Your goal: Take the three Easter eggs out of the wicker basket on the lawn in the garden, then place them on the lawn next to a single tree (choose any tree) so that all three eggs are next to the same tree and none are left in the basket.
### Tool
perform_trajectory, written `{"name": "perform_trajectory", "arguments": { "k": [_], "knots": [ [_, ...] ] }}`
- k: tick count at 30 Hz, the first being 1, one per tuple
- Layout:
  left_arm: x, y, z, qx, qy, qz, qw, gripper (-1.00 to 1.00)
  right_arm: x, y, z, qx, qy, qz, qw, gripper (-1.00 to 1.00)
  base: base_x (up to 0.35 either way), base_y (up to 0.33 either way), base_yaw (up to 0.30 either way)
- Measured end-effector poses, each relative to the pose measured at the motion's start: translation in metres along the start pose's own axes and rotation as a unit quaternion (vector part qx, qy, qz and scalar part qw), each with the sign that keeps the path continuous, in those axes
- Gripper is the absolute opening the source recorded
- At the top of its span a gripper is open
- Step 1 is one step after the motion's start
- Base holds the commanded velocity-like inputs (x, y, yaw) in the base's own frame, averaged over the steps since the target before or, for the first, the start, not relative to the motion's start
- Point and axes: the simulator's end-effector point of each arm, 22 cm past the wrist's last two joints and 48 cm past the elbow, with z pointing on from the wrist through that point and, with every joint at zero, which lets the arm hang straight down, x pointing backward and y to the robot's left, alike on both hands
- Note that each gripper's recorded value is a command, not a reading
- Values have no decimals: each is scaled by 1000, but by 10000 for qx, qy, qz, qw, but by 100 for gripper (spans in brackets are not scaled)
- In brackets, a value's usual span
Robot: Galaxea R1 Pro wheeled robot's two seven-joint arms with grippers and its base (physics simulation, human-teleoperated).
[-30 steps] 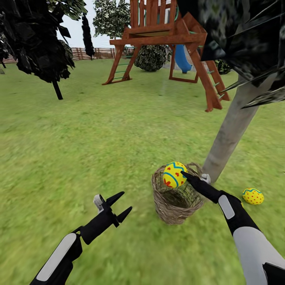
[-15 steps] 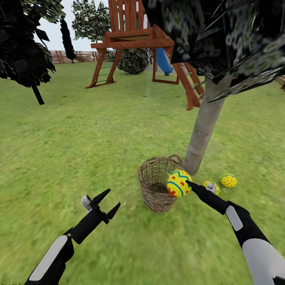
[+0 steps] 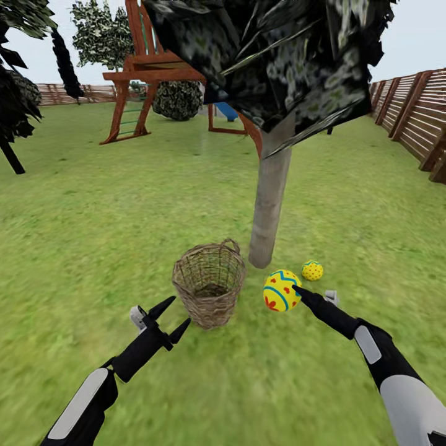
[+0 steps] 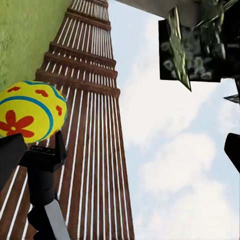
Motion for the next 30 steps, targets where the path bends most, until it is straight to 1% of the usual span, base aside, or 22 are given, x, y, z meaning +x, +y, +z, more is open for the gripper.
{"name": "perform_trajectory", "arguments": {
  "k": [18,21,26,27,28,30],
  "knots": [
    [3,-9,1,65,34,67,10000,100,-6,9,-2,-58,-51,-36,10000,-100,0,-345,-246],
    [3,-10,1,68,33,69,9999,100,-6,10,-2,-54,-53,-48,10000,-100,33,-323,-60],
    [3,-8,1,58,12,50,10000,100,-7,9,-1,-36,-66,-80,9999,-100,26,-58,-3],
    [5,-2,0,6,-7,23,10000,100,2,6,0,17,-2,-76,10000,-100,0,0,0],
    [5,2,0,-17,-54,-17,10000,100,5,7,4,33,34,-99,9999,-100,0,0,0],
    [2,7,-2,-55,-126,-35,9999,100,6,2,3,131,79,-214,9997,-100,0,0,0]
  ]
}}
